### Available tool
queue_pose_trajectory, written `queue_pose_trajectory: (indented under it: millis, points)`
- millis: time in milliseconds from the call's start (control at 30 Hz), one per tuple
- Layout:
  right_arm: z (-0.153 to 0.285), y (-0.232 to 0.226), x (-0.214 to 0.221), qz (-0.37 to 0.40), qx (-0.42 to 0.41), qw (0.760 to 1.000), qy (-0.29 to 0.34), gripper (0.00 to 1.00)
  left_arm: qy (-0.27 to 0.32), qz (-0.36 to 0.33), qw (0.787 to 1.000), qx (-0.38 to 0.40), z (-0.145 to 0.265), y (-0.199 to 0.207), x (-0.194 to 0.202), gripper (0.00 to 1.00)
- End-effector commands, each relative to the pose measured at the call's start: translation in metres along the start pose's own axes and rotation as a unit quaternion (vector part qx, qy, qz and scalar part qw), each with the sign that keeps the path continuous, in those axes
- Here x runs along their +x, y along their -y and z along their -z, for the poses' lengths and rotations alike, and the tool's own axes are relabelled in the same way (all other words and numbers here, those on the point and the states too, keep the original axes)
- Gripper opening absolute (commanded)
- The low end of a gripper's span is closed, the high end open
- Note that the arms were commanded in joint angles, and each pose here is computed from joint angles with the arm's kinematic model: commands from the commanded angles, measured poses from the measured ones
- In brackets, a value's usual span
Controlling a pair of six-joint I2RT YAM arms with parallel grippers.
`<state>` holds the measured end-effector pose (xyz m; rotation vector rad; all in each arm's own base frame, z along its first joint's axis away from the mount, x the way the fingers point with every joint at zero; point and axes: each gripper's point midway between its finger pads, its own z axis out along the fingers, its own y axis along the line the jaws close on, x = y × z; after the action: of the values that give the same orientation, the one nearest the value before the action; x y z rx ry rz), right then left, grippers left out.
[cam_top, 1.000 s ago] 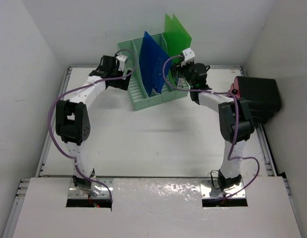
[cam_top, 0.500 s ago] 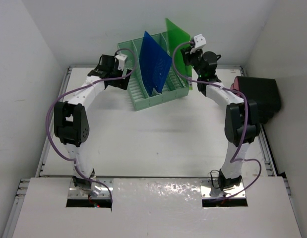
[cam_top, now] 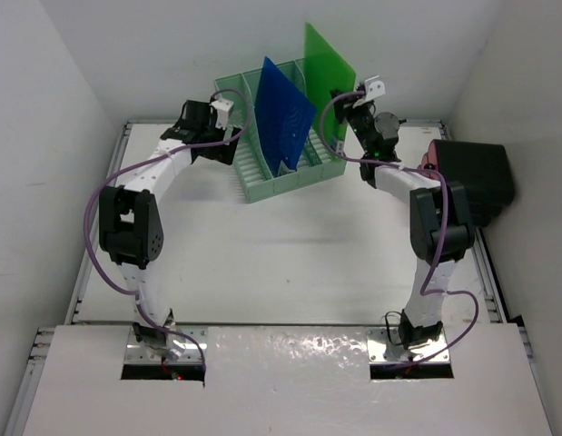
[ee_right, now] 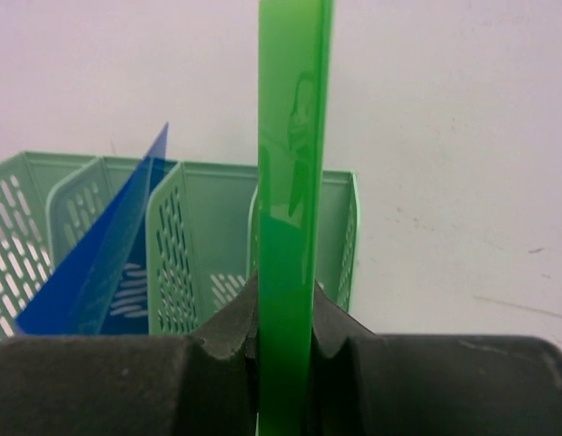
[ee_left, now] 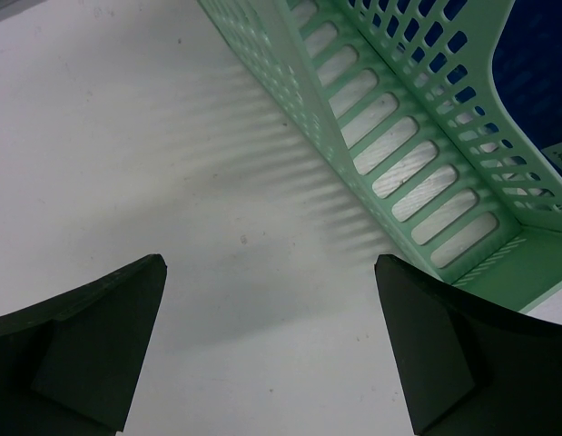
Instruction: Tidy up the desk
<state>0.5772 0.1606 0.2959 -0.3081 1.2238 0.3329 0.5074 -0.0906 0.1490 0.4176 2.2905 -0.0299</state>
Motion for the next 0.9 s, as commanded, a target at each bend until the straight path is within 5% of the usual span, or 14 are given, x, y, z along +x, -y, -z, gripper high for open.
queue_pose_trajectory:
  millis: [0,267,767,800,867]
  points:
    - [0.001,-0.008,-0.086,0.004,-0.015,0.990,0.139,0.00,0.032,-0.011,0.999,0.002,0.015,0.001,-0.020,0.99]
    - [-0.003,-0.011,-0.069,0.007,-0.027,0.990,0.141,0.00,0.033,-0.015,0.999,0.001,0.019,0.000,-0.020,0.99]
    - [0.017,-0.004,0.027,0.002,0.001,0.999,0.047,0.00,0.025,-0.017,1.000,0.005,0.015,0.002,-0.015,0.99]
    - [0.016,-0.003,0.032,0.002,0.006,0.999,0.035,0.04,0.023,-0.018,1.000,0.004,0.015,0.002,-0.014,0.99]
    - [0.016,0.000,0.032,0.005,0.010,1.000,0.026,0.29,0.023,-0.018,1.000,0.004,0.017,0.001,-0.013,0.99]
